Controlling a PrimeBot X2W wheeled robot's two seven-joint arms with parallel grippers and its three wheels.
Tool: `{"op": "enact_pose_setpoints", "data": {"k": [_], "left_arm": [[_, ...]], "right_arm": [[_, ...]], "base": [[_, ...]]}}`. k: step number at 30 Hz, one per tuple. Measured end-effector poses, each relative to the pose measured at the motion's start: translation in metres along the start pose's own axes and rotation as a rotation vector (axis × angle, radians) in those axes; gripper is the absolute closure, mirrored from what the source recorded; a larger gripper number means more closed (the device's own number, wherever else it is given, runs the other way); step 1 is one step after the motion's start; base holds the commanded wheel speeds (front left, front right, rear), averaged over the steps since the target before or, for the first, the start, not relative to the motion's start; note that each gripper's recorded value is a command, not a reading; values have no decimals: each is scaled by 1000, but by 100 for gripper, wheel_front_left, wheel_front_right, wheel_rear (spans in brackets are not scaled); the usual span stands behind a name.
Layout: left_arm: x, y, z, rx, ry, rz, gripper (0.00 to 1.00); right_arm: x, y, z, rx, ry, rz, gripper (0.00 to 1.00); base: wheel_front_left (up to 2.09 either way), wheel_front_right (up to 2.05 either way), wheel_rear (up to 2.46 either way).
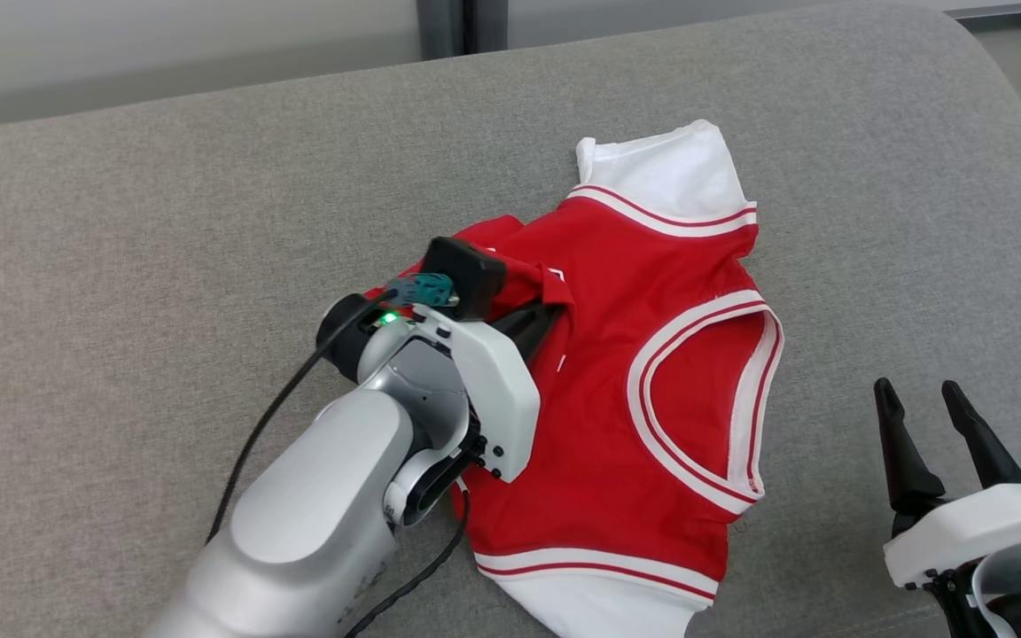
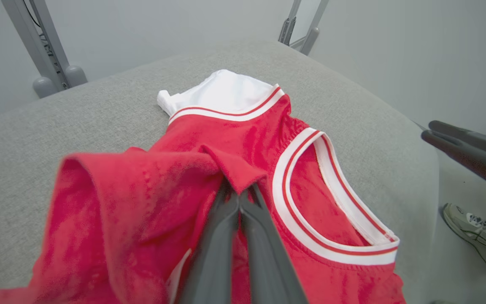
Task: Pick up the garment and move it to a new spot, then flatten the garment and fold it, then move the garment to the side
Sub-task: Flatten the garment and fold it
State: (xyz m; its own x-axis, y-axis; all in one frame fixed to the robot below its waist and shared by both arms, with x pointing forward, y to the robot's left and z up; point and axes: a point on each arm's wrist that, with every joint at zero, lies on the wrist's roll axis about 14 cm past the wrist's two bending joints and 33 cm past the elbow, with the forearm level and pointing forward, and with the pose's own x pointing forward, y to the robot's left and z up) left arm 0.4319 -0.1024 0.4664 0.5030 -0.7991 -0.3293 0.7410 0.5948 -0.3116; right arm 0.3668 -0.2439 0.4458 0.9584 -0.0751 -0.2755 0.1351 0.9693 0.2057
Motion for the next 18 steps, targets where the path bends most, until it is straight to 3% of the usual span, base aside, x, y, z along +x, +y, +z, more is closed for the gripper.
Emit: {"op": "enact_pose_setpoints", "data": {"k": [1,5,13,18], "left_arm": [[3,-1,-5,7,16,-4,0],[3,0,-13,2,21,-2,0],[-18,-17,12,-2,-94,-13,0],[-51,2,21,-30,-145,95,0]], "right_arm": [[1,2,0,-1,1,5,0],[5,7,0,-2,1,22,0],[1,16,1,-3,-2,59,0],[-4,25,7,-6,-17,93,0]], "base": [[0,0,0],[0,0,0],[0,0,0],[0,0,0]]}}
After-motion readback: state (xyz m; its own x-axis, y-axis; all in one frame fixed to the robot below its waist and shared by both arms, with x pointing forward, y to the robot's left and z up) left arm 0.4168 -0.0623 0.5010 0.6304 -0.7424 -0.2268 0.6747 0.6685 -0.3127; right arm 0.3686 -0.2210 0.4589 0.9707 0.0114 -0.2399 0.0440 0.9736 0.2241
